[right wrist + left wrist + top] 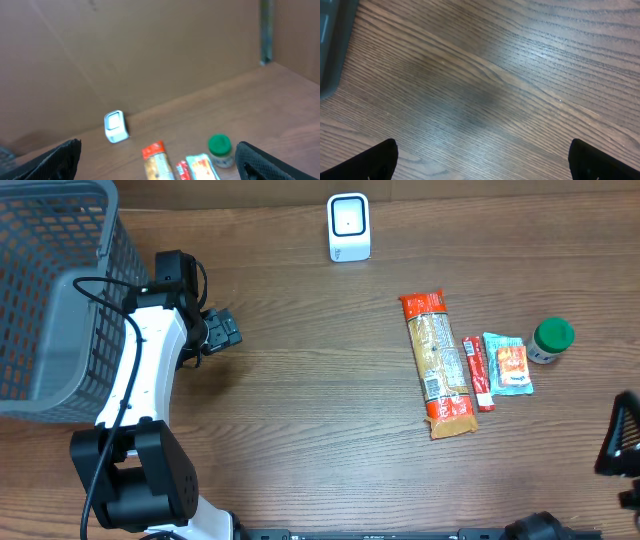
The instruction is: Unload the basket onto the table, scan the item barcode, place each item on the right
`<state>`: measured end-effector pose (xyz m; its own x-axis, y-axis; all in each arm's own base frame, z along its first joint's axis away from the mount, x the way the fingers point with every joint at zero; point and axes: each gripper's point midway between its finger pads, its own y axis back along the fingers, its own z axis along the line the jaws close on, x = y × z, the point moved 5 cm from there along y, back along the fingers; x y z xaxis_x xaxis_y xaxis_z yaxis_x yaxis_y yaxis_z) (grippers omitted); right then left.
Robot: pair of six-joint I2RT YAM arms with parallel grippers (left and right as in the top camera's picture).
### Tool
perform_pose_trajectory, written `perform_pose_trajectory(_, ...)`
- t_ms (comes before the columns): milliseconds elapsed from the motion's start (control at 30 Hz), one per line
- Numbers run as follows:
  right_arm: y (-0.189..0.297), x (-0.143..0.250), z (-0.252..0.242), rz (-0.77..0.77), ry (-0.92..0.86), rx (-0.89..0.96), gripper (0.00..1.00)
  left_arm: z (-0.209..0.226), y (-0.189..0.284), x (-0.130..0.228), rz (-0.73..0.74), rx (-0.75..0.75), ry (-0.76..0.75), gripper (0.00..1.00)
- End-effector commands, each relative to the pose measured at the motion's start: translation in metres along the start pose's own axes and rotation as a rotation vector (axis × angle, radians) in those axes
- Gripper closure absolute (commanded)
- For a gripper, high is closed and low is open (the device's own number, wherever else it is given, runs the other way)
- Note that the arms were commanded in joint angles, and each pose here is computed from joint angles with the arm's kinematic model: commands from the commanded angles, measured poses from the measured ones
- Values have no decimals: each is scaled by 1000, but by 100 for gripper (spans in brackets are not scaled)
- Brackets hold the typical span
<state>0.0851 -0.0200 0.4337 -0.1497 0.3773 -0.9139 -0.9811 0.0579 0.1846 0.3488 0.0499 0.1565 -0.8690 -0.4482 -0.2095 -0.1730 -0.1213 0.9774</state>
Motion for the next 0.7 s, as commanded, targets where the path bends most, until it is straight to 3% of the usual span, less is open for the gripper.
perform_pose_trajectory(0, -7, 35, -18, 10, 4, 59, 0, 0, 3, -2, -14, -4, -13, 0)
perform_pose_trajectory(133, -16, 63, -29, -47, -27, 56, 0, 0, 3, -2, -13, -4, -13, 0)
perform_pose_trajectory(267, -29, 66, -22, -183, -39, -25, 0, 0, 3, -2, -13, -4, -13, 0)
perform_pose_trajectory(333, -33, 60, -10, -289, 7, -128, 0, 0, 3, -2, -14, -4, -13, 0)
perform_pose_trajectory(367, -33, 53, 3, -421, 46, -238, 0, 0, 3, -2, -13, -4, -13, 1)
perform_pose_trajectory(500, -32, 45, 12, -622, 24, -346, 0, 0, 3, -2, -13, -4, -13, 0)
perform_pose_trajectory(667, -40, 56, 10, -741, -5, -387, 0, 0, 3, -2, -13, -4, -13, 0)
